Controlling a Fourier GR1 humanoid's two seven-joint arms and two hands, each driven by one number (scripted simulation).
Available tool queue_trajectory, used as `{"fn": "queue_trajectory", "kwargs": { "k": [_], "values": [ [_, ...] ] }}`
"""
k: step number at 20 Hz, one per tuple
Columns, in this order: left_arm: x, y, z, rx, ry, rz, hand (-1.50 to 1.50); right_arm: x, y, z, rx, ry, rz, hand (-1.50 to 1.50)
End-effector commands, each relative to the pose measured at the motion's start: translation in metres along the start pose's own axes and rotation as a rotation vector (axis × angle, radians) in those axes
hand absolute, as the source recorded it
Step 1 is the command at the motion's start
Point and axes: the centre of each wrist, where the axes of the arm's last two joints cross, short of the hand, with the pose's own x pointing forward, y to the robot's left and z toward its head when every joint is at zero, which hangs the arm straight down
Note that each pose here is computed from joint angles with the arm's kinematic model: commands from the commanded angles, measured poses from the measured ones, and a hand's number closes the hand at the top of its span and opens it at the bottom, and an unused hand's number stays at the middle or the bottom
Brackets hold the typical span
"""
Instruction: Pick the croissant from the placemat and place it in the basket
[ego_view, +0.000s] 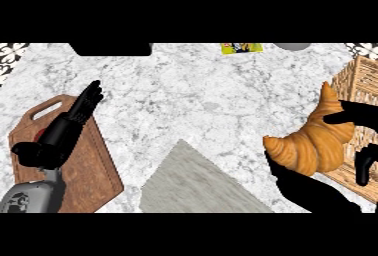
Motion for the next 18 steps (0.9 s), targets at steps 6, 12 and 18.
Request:
{"fn": "queue_trajectory", "kwargs": {
  "k": [6,12,18],
  "values": [
    [-0.011,-0.001,0.009,-0.013,0.008,0.01,0.0,-0.001,-0.049,-0.075,-0.177,0.089,-0.108,1.5],
    [0.008,0.003,-0.003,-0.01,-0.016,0.001,0.0,-0.02,-0.077,-0.131,-0.287,0.152,-0.11,1.5],
    [0.012,-0.009,0.001,0.004,-0.017,0.003,0.0,-0.077,-0.074,-0.141,-0.251,0.191,-0.069,1.5]
  ]
}}
